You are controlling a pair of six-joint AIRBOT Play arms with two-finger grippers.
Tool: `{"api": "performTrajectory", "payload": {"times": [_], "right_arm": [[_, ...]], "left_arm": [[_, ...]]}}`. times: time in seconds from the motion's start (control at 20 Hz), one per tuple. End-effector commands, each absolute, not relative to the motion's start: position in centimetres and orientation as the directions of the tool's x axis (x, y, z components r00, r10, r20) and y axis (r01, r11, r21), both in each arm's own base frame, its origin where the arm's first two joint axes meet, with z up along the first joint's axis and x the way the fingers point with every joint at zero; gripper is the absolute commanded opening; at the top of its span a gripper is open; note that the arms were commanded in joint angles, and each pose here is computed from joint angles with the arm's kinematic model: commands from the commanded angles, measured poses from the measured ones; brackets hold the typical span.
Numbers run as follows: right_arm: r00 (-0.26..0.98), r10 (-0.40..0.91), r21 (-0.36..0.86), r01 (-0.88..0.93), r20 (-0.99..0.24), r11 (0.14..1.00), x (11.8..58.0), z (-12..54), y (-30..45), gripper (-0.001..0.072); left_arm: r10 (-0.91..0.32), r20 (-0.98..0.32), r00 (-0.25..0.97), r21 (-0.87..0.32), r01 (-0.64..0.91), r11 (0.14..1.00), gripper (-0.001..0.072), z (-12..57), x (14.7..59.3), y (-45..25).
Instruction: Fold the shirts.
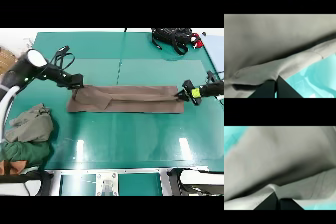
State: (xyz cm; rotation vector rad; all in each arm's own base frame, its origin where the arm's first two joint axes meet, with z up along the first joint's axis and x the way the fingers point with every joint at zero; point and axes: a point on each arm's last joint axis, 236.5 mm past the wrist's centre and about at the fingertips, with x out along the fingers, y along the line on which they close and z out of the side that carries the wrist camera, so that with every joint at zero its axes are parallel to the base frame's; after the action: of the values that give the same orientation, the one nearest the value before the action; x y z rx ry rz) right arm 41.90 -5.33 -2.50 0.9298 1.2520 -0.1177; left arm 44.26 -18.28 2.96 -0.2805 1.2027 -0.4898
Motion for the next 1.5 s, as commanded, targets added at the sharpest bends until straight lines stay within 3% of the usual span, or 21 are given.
{"api": "performTrajectory", "payload": {"times": [0.0, 0.05, 0.1, 0.2, 0.3, 0.35, 0.45, 0.6, 0.7, 0.75, 0.8, 0.85, 1.1, 1.15, 1.25, 1.3, 1.45], "right_arm": [[0.368, 0.409, 0.55, 0.523, -0.835, 0.651, 48.1, -5.0, -5.8, 0.0122], [0.389, 0.397, 0.554, 0.52, -0.831, 0.651, 49.7, -5.4, -6.5, 0.0219], [0.424, 0.375, 0.559, 0.512, -0.825, 0.652, 51.4, -5.3, -7.7, 0.0278], [0.47, 0.35, 0.57, 0.497, -0.811, 0.654, 53.1, -4.0, -9.7, 0.0423], [0.475, 0.348, 0.562, 0.445, -0.808, 0.697, 52.6, -2.3, -11.6, 0.0455], [0.452, 0.364, 0.554, 0.415, -0.814, 0.722, 51.6, -2.0, -12.2, 0.0509], [0.373, 0.407, 0.54, 0.4, -0.834, 0.74, 48.7, -2.9, -13.2, 0.0545], [0.271, 0.478, 0.548, 0.369, -0.836, 0.75, 45.1, -5.3, -13.4, 0.0547], [0.234, 0.503, 0.555, 0.371, -0.832, 0.745, 44.2, -7.1, -13.5, 0.0547], [0.223, 0.511, 0.557, 0.377, -0.83, 0.74, 44.0, -8.0, -13.5, 0.0547], [0.212, 0.518, 0.558, 0.384, -0.829, 0.736, 43.9, -8.7, -13.4, 0.0547], [0.2, 0.527, 0.56, 0.39, -0.826, 0.731, 43.8, -9.4, -13.3, 0.0547], [0.085, 0.599, 0.586, 0.352, -0.797, 0.73, 42.8, -12.0, -9.9, 0.0546], [0.069, 0.604, 0.588, 0.336, -0.794, 0.736, 42.9, -12.3, -9.2, 0.0499], [0.056, 0.605, 0.593, 0.283, -0.795, 0.754, 43.2, -12.1, -8.1, 0.0089], [0.054, 0.604, 0.594, 0.271, -0.795, 0.758, 43.5, -11.6, -7.9, 0.0017], [0.085, 0.608, 0.61, 0.226, -0.789, 0.76, 44.6, -8.0, -7.8, 0.0017]], "left_arm": [[-0.493, -0.823, 0.282, -0.455, 0.19, 0.87, 0.0041, -0.9, 49.0, -18.7], [-0.485, -0.812, 0.326, -0.448, 0.185, 0.874, 0.0355, -1.3, 50.7, -18.7], [-0.471, -0.786, 0.4, -0.442, 0.168, 0.881, 0.0574, -1.0, 52.9, -18.2], [-0.435, -0.718, 0.544, -0.466, 0.09, 0.88, 0.0538, 1.3, 56.5, -16.1], [-0.425, -0.71, 0.561, -0.496, 0.029, 0.868, 0.0538, 2.7, 57.3, -13.9], [-0.432, -0.73, 0.529, -0.497, 0.022, 0.867, 0.0538, 2.8, 56.7, -13.3], [-0.453, -0.779, 0.433, -0.493, 0.022, 0.869, 0.0538, 2.2, 54.5, -12.8], [-0.481, -0.825, 0.296, -0.485, 0.065, 0.872, 0.0536, 1.1, 51.2, -13.2], [-0.486, -0.833, 0.266, -0.487, 0.066, 0.871, 0.0535, 0.9, 50.5, -13.3], [-0.486, -0.833, 0.266, -0.487, 0.066, 0.871, 0.0471, 0.9, 50.6, -13.3], [-0.486, -0.833, 0.267, -0.486, 0.069, 0.871, 0.0158, 1.0, 50.5, -13.3], [-0.49, -0.83, 0.266, -0.486, 0.086, 0.87, 0.0033, 1.0, 50.5, -13.4], [-0.544, -0.797, 0.263, -0.539, 0.097, 0.837, 0.0023, 1.8, 50.4, -15.1], [-0.548, -0.796, 0.258, -0.538, 0.114, 0.835, 0.0023, 1.8, 50.3, -15.7], [-0.557, -0.793, 0.246, -0.534, 0.161, 0.83, 0.0023, 1.8, 49.9, -17.7], [-0.562, -0.788, 0.25, -0.531, 0.184, 0.827, 0.0023, 1.9, 49.9, -19.1], [-0.583, -0.76, 0.287, -0.525, 0.258, 0.811, 0.0023, 2.0, 50.2, -24.2]]}}
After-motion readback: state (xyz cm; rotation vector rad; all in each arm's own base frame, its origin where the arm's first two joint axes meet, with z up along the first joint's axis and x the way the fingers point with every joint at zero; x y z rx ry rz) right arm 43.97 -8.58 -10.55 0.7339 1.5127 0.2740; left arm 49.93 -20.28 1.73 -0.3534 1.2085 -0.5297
